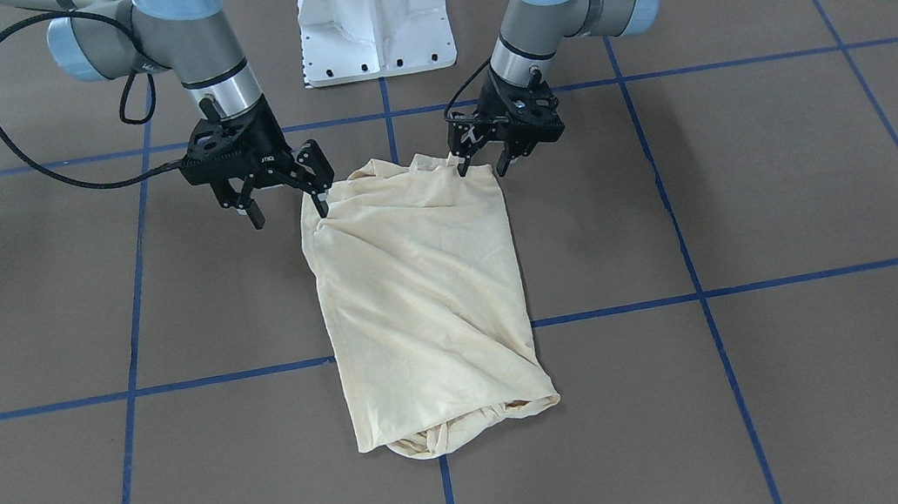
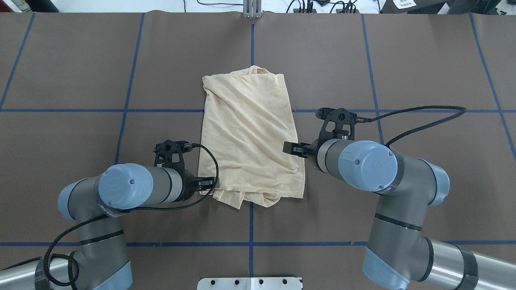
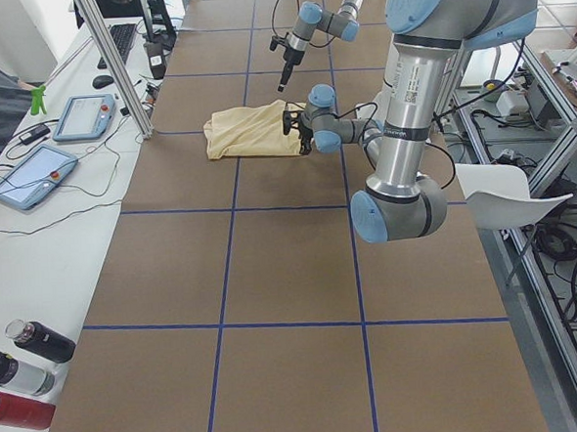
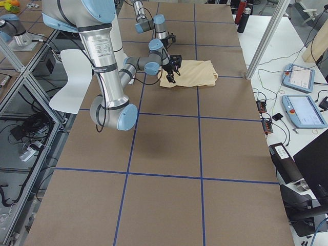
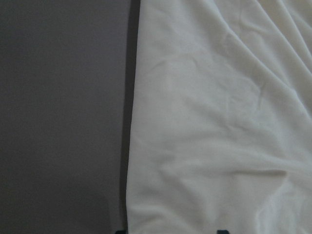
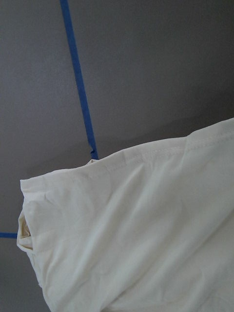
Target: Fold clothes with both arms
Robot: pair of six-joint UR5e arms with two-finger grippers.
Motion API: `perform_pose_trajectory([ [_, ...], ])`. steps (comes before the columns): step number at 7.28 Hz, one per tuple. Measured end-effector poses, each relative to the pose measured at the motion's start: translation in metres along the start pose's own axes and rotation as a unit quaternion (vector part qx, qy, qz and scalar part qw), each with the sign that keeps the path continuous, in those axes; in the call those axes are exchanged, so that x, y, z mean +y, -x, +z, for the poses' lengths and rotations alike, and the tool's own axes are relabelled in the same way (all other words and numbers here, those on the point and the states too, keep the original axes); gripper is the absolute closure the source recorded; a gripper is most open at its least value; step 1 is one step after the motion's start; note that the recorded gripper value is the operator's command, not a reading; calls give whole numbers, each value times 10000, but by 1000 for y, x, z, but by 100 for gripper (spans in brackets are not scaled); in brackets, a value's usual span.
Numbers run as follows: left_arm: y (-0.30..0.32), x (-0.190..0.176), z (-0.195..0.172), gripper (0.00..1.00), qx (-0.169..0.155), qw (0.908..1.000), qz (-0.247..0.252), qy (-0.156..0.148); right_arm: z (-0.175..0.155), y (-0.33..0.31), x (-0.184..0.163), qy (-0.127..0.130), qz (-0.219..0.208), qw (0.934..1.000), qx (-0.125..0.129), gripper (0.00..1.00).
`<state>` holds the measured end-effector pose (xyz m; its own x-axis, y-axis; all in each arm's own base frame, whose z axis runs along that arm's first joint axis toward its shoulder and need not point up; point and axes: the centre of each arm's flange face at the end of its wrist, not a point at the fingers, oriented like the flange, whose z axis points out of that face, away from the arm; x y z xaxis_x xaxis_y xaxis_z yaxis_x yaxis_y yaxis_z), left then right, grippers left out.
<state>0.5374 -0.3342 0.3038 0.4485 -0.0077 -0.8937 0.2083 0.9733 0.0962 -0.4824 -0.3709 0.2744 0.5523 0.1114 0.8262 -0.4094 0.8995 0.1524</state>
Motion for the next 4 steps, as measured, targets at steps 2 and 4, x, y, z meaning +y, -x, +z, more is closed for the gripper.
perform_pose_trajectory([
  [2,0,1,3,54,-16,10000,-21,13,0,0,0,-2,3,10000,1,0],
  [4,0,1,4,81,-5,10000,-61,17,0,0,0,4,2,10000,4,0],
])
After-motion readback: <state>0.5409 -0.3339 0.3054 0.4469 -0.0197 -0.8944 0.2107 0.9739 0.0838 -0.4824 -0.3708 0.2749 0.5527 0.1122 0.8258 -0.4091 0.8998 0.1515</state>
